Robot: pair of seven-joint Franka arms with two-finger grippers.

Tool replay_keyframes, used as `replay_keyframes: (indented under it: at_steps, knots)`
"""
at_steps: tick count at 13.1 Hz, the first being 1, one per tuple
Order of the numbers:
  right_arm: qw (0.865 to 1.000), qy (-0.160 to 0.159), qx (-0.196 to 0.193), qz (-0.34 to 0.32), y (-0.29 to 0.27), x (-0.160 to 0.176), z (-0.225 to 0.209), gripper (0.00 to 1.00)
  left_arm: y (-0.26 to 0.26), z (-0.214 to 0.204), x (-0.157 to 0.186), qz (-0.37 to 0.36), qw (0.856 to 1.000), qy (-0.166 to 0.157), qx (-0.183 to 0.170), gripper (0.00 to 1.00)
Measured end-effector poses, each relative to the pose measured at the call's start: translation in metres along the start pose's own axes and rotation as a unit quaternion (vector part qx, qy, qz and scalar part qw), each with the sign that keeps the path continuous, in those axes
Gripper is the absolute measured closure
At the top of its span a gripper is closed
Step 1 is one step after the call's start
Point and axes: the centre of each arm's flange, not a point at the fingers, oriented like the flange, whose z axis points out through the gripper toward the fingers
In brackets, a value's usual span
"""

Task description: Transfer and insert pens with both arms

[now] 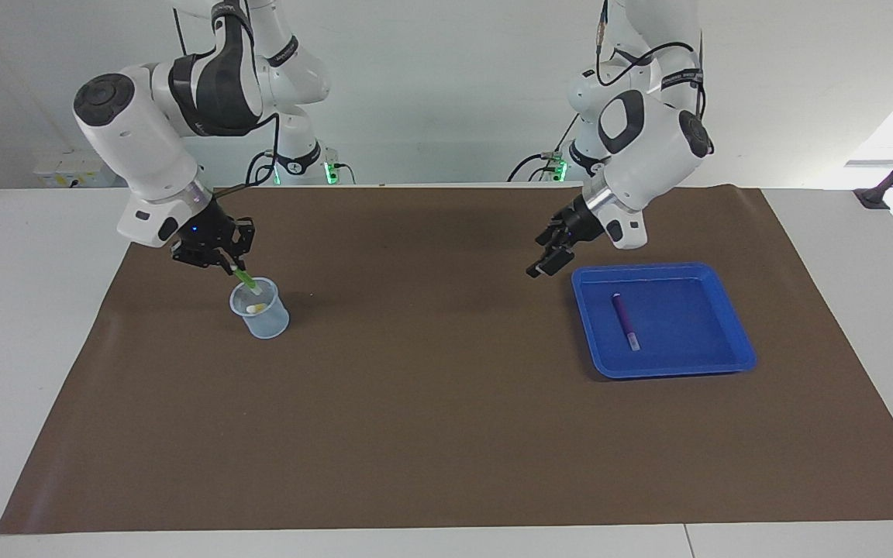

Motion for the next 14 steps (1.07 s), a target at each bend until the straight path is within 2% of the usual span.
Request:
replay_keyframes:
  at_steps: [1, 2, 3, 5, 7, 9, 10, 12, 14]
  knots:
    - [1.0, -0.002, 0.0, 0.001, 0.0, -0.002, 0.008, 0.83, -0.008, -0.003, 0.025, 0.037, 0.999, 0.028, 0.022, 0.0]
    - [1.0, -0.003, 0.001, 0.001, 0.0, -0.003, 0.014, 0.82, -0.016, -0.004, 0.048, 0.068, 0.996, 0.044, 0.037, 0.0]
    - [1.0, -0.004, 0.001, 0.001, -0.001, -0.005, 0.017, 0.78, -0.023, -0.004, 0.07, 0.097, 0.993, 0.054, 0.049, 0.0]
    - [1.0, -0.002, 0.0, 0.0, -0.002, -0.006, 0.015, 0.56, -0.035, 0.0, 0.111, 0.161, 0.981, 0.077, 0.073, 0.0]
    - [1.0, 0.018, 0.012, 0.008, -0.002, -0.005, -0.001, 0.3, -0.035, 0.016, 0.135, 0.231, 0.963, 0.099, 0.091, 0.0]
    - [0.997, 0.054, 0.057, 0.022, -0.012, 0.001, -0.031, 0.06, -0.031, 0.037, 0.147, 0.316, 0.936, 0.113, 0.109, 0.0]
    - [0.993, 0.073, 0.089, 0.033, -0.017, 0.005, -0.044, 0.0, -0.03, 0.047, 0.151, 0.36, 0.919, 0.109, 0.117, 0.0]
    - [0.978, 0.102, 0.163, 0.084, -0.029, 0.012, -0.056, 0.0, -0.027, 0.061, 0.154, 0.416, 0.896, 0.098, 0.118, 0.01]
    - [0.953, 0.118, 0.236, 0.148, -0.045, 0.021, -0.062, 0.0, -0.025, 0.069, 0.158, 0.445, 0.883, 0.094, 0.113, 0.04]
